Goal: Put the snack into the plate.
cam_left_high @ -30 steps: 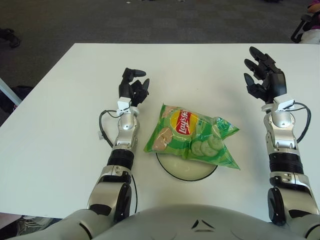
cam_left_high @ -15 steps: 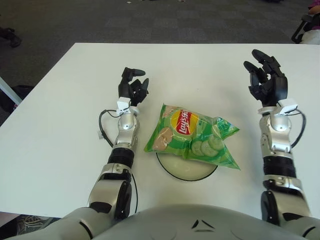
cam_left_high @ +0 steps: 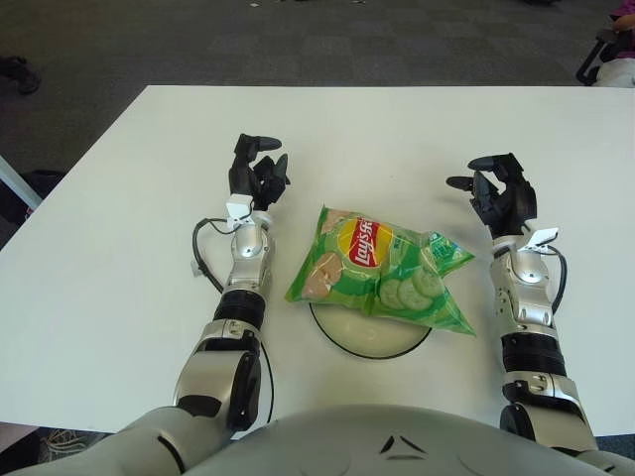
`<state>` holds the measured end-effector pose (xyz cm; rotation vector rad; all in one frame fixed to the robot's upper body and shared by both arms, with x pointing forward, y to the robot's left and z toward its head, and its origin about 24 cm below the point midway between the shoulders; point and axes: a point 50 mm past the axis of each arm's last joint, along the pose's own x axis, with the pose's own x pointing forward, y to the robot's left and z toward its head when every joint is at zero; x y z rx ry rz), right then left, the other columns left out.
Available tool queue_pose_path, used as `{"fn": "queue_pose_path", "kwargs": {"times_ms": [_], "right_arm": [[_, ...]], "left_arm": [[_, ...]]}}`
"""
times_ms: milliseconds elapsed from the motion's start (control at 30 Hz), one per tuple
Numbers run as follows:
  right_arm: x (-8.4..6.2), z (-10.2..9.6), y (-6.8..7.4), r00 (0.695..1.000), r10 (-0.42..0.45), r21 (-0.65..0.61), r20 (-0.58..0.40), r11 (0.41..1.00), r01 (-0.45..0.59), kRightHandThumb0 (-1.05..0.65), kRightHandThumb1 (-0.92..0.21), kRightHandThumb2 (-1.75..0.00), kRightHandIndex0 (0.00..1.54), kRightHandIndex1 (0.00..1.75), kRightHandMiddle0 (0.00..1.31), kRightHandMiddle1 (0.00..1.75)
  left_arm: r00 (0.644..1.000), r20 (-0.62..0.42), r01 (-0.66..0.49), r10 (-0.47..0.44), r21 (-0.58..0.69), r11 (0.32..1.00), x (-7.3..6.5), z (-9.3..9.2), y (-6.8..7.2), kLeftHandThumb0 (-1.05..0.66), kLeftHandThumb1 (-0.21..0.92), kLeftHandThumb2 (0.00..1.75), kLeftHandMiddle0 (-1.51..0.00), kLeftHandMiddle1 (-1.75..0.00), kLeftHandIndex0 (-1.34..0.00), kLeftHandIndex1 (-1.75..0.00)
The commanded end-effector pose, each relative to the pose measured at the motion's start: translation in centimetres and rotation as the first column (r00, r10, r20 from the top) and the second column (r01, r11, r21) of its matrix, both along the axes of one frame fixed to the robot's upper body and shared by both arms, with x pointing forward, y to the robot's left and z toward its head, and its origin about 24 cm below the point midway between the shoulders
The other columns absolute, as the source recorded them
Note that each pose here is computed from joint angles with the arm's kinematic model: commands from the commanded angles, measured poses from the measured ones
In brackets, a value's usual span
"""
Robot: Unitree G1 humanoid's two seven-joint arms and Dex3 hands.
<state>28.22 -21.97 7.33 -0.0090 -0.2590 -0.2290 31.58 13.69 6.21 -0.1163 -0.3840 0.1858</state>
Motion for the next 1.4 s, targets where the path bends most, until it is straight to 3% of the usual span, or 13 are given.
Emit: {"fn": "queue_pose_path", "kwargs": {"times_ms": [0,433,1367], "right_arm": [[0.4,-0.1,0.7,1.000,-0.014,0.005,0.007,1.000,0.014,-0.35,-0.92,-0.43,0.70,1.04,0.29,1.64],[0.5,-1.2,2.4,0.996,-0.083,-0.028,-0.010,0.996,0.083,-0.35,-0.92,-0.41,0.68,1.15,0.31,1.62],[-0.4,-1.8,2.0,0.990,-0.140,-0.007,-0.012,0.990,0.140,-0.35,-0.92,-0.41,0.69,1.20,0.31,1.62]], "left_arm": [[1.000,0.026,0.012,-0.013,0.006,1.000,0.4,0.6,0.0,-0.36,0.92,0.26,-0.99,-1.75,-0.48,-1.45],[0.999,0.019,0.037,-0.038,0.011,0.999,0.4,0.5,0.0,-0.36,0.92,0.26,-0.99,-1.75,-0.48,-1.45],[0.998,0.007,0.069,-0.069,0.024,0.997,0.5,0.3,-0.3,-0.36,0.92,0.26,-0.99,-1.75,-0.48,-1.46]]}}
